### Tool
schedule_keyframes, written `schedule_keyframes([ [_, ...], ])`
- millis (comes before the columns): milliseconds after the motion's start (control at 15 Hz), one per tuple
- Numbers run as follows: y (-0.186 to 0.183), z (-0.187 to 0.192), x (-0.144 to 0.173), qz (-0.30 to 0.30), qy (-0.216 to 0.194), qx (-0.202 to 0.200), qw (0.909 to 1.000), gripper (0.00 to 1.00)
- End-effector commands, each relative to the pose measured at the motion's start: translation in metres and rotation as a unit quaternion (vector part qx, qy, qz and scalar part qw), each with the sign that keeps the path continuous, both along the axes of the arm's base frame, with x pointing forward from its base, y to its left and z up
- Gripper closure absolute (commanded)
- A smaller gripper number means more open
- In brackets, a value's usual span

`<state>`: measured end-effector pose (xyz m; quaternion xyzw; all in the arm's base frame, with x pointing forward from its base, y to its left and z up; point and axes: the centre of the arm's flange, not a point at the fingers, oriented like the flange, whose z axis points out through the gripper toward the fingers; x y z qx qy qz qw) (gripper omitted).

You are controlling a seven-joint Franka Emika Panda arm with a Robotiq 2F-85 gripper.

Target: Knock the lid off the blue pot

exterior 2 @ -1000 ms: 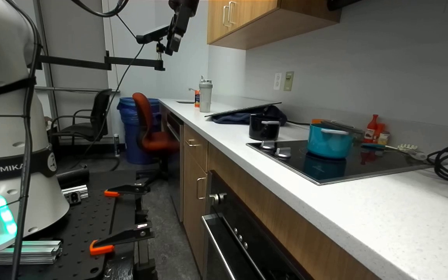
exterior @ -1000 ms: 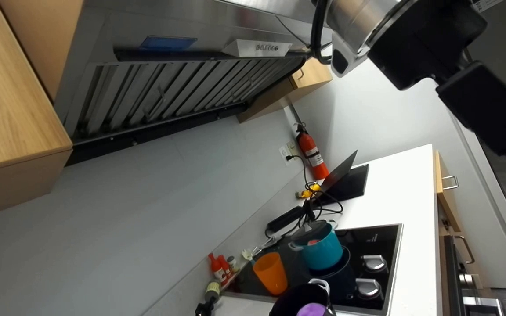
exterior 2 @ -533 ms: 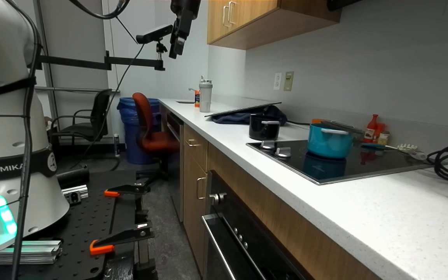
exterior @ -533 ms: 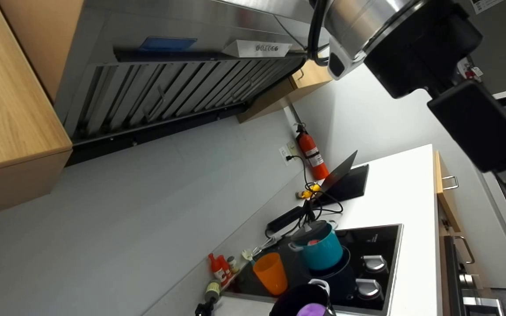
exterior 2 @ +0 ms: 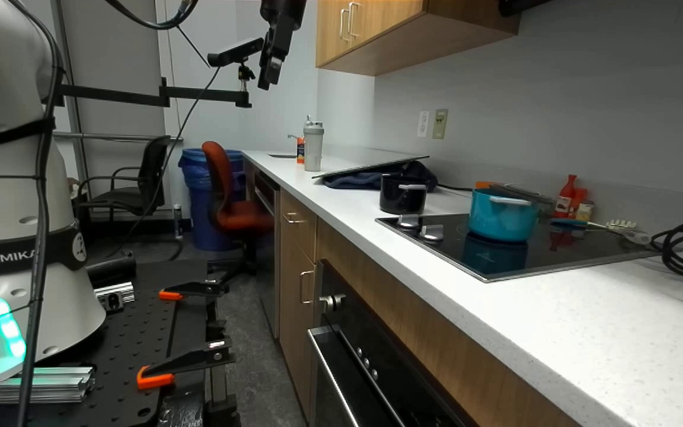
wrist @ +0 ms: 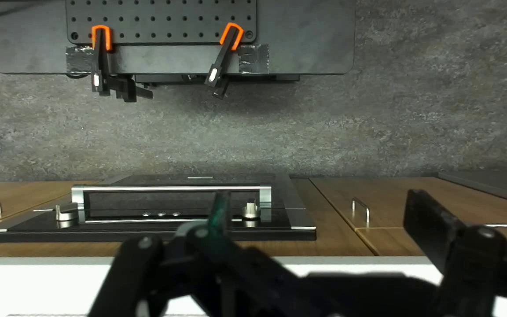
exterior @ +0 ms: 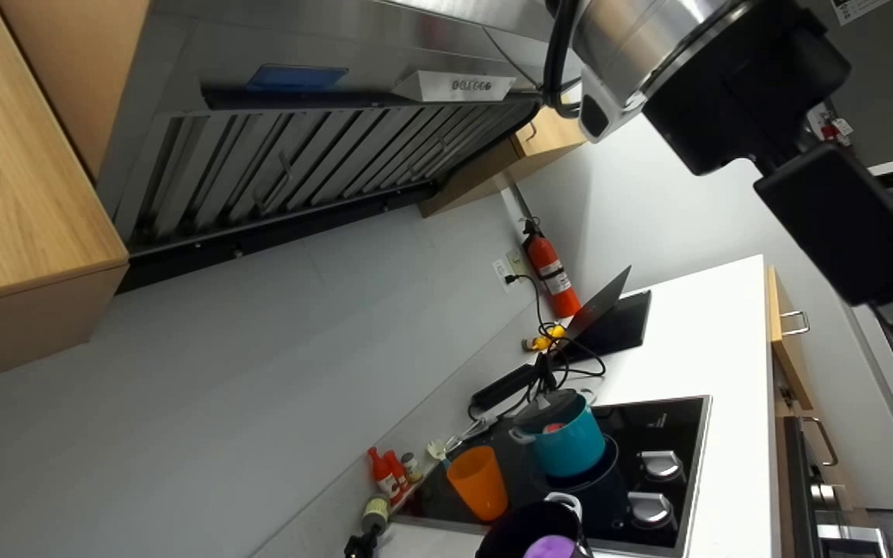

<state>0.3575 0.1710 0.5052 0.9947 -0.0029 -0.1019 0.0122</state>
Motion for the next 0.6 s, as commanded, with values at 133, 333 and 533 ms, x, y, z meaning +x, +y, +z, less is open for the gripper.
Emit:
schedule_keyframes([
  [133,0.000,-0.005,0.001,-0.007,-0.005,-0.005,0.9999,0.00],
  [333,-0.006,-0.012,0.003,-0.022,-0.011,-0.012,0.9996,0.00],
  [533,-0.015,-0.019,0.007,-0.043,-0.023,-0.015,0.9987,0.00],
])
